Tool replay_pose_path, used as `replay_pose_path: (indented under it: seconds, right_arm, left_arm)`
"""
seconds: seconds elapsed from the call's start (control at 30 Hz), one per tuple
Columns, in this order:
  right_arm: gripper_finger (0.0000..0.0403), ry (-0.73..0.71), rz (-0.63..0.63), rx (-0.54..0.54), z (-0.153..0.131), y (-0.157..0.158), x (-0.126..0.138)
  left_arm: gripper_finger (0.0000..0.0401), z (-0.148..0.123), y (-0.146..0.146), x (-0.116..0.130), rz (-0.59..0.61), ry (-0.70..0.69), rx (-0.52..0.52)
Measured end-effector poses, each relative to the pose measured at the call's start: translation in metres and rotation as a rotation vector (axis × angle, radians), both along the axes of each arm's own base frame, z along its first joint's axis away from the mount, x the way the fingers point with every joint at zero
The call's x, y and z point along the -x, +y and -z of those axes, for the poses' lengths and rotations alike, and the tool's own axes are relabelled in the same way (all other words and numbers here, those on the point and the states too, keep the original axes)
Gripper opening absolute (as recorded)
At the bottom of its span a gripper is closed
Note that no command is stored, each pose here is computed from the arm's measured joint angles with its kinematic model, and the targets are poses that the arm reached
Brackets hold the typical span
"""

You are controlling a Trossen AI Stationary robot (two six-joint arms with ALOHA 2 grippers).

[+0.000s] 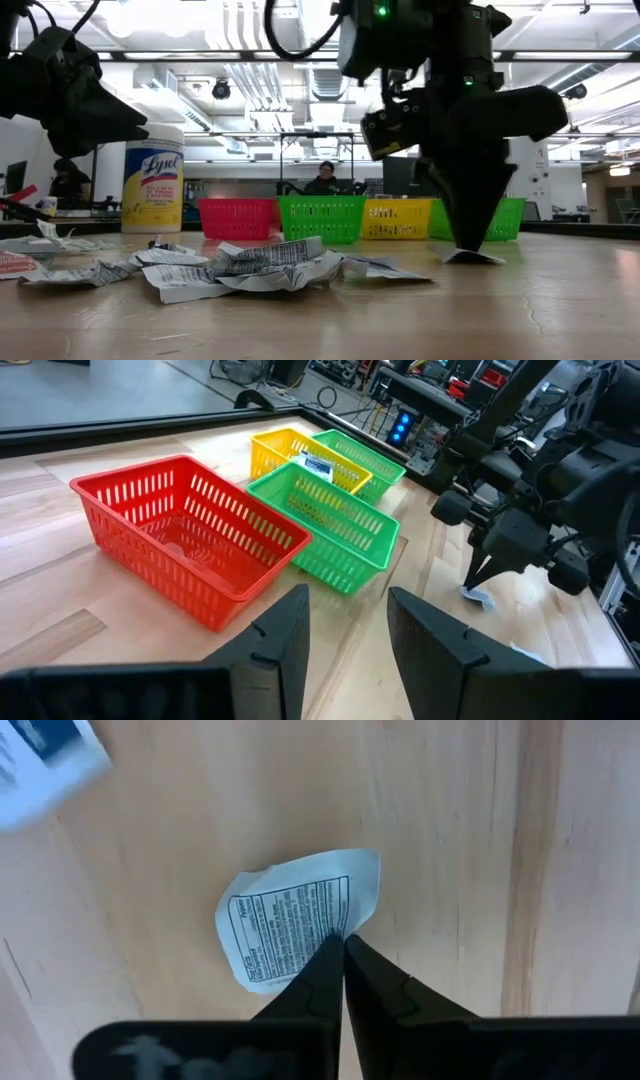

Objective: Pick & Place First Aid Supplies
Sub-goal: Put the alcohol pad into the yellow basket

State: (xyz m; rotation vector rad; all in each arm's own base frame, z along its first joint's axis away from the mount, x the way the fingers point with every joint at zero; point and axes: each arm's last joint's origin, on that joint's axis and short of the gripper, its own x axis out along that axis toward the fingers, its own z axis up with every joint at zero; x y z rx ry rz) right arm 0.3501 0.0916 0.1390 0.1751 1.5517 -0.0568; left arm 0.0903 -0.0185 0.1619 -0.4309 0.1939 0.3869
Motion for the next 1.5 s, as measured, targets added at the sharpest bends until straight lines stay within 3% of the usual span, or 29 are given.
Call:
replay_pose_path:
  seconds: [0.33, 0.73, 0.9, 1.17, 1.5]
  right_arm:
    - [0.0008, -0.097, 0.018, -0.024, -0.057, -0.012, 0.016]
    - [0.0008, -0.407, 0.068, -0.098, -0.146, -0.022, 0.050]
    - [0.0008, -0.578, 0.119, 0.006, -0.173, -0.029, 0.062]
    - [0.0008, -0.774, 0.178, 0.271, -0.200, -0.044, 0.072]
    - [0.0008, -0.748, 0.186, 0.623, -0.198, -0.068, 0.065]
  left_arm:
    - [0.0131, 0.000, 0.000, 0.000, 0.000, 0.001, 0.000]
    - [0.0131, 0.000, 0.000, 0.000, 0.000, 0.001, -0.001]
    - [0.0131, 0.000, 0.000, 0.000, -0.001, 0.001, 0.002]
    - [0.0131, 0.000, 0.000, 0.000, 0.000, 0.003, -0.001]
    - [0.0131, 0.000, 0.000, 0.000, 0.003, 0.006, -0.011]
